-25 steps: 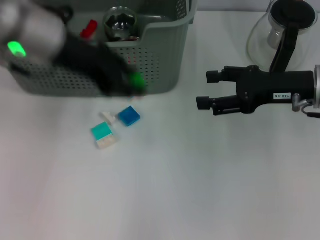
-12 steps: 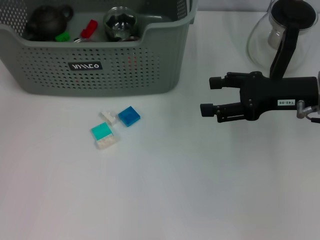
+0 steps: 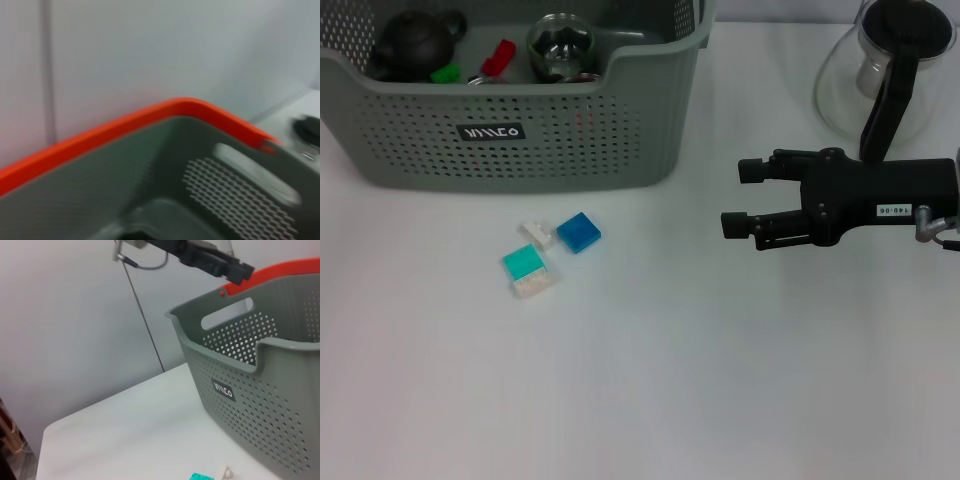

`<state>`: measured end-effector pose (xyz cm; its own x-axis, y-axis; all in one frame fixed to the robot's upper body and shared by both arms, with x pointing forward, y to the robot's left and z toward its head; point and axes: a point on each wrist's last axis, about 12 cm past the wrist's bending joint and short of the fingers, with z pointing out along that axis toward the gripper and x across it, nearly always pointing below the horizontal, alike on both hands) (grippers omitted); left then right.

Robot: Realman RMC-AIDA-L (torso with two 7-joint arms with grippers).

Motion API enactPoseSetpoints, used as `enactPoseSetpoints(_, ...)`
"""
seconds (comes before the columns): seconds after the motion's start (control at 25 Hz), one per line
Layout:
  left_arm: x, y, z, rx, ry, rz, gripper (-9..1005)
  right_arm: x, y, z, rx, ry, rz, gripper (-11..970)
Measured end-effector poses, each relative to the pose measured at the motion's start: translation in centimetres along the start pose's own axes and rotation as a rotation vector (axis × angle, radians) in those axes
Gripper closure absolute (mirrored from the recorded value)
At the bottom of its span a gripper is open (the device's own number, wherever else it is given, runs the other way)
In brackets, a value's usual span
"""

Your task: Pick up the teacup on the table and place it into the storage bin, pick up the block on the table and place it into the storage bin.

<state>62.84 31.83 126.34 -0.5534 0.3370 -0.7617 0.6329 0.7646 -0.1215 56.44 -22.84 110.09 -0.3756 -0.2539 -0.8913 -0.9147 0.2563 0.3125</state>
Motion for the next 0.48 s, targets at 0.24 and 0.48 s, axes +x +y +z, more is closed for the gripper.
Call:
enactPoseSetpoints(0.24, 0.6, -4.8, -1.9, 0.188, 0.076, 0.223, 161, 0.0, 0.0, 0.0, 0.001, -0.003, 0.002, 19)
enactPoseSetpoints(0.48, 3.9, -9.4, -0.7, 0.263, 0.190, 0.425, 45, 0.1, 0.0, 0.0, 0.007, -0.007, 0.023, 19)
